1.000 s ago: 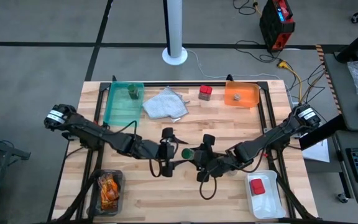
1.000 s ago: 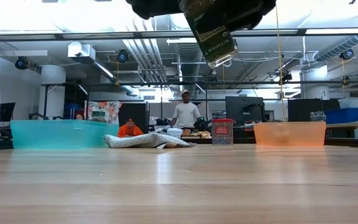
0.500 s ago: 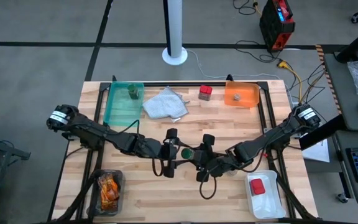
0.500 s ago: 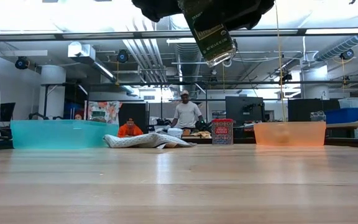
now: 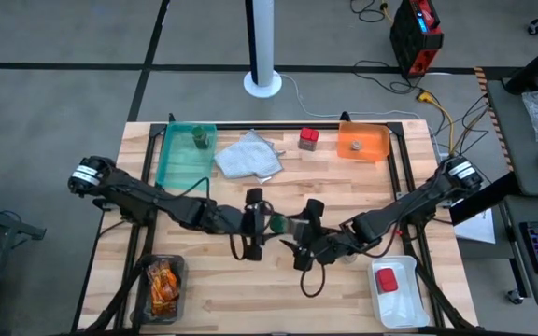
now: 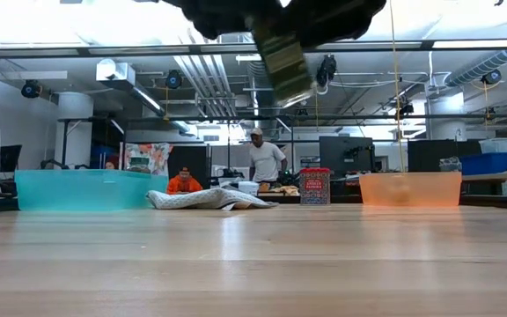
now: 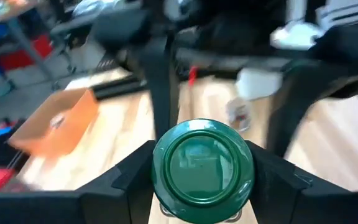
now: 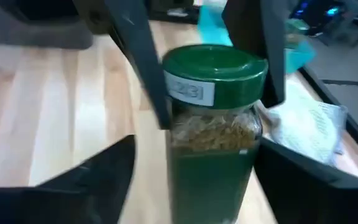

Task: Sort spices by type
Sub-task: Put the green seasoning bottle into the blue bin

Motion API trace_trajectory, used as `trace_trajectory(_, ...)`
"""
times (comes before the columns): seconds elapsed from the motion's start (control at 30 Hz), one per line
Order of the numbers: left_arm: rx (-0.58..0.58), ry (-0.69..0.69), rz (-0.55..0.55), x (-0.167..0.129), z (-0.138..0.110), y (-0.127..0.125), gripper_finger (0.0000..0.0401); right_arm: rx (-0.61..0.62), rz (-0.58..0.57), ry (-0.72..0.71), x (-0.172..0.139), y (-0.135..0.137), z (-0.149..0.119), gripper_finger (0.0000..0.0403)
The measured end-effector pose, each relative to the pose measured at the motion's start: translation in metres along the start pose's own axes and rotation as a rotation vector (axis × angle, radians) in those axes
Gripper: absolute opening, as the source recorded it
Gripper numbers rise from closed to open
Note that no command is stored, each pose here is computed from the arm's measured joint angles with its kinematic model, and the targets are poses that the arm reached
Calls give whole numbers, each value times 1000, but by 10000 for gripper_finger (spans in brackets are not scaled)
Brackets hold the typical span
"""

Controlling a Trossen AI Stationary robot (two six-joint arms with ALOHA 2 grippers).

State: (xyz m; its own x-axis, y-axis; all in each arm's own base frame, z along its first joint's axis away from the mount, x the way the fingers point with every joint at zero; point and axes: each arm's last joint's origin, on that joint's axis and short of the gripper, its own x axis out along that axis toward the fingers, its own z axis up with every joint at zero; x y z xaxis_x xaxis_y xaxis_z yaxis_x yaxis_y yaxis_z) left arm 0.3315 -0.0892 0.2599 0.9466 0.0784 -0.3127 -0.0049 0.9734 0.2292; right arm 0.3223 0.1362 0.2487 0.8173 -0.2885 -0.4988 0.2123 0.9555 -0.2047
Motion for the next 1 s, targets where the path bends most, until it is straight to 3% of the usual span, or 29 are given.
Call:
trace_trajectory(0.07, -23, 55, 24, -5, 1, 11, 184, 31, -25, -14, -3, -3, 3, 339)
trace_trajectory(0.17, -88, 144, 121, -14, 4, 32, 184, 95, -42, -38, -9, -9, 8, 365)
trace_trajectory(0.33, -159, 317, 433, -42, -4, 73, 184, 135, -43, -57, -15, -15, 13, 368)
trace_trajectory(0.67, -527, 494, 856, -115, -43, 156, 184, 167, -91, -21, 4, -23, 8, 354)
trace_trajectory(1.0, -740, 594, 1035, -134, -98, 190, 184, 204, -125, 9, 14, -31, -3, 349)
